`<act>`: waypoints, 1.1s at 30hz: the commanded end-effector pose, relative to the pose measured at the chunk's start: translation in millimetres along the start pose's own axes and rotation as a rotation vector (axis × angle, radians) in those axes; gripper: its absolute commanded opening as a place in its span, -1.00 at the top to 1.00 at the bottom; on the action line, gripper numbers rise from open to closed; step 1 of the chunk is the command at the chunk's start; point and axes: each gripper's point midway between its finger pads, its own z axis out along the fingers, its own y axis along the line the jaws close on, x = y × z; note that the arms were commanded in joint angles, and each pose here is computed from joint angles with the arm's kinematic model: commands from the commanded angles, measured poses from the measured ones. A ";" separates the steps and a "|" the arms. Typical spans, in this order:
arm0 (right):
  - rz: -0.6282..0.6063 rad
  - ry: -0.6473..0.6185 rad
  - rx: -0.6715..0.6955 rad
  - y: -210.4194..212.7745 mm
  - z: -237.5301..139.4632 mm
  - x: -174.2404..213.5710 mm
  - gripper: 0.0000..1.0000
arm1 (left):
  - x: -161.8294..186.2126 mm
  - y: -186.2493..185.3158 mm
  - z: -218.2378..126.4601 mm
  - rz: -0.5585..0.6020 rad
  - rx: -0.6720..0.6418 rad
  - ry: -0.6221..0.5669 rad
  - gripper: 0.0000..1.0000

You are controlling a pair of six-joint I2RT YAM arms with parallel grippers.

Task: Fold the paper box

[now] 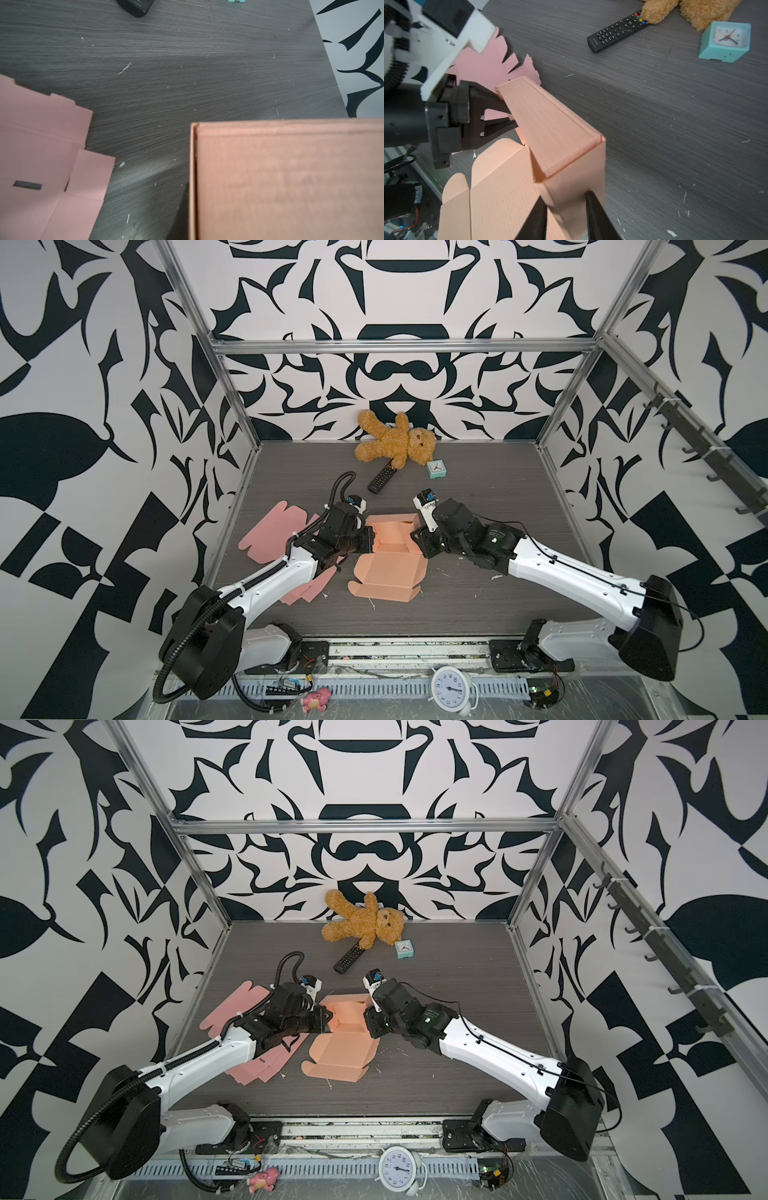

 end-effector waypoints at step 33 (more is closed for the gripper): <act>-0.069 -0.103 0.647 -30.8 -0.7 -19.5 0.34 | -6.7 -25.5 4.8 -0.090 0.059 -0.073 1.00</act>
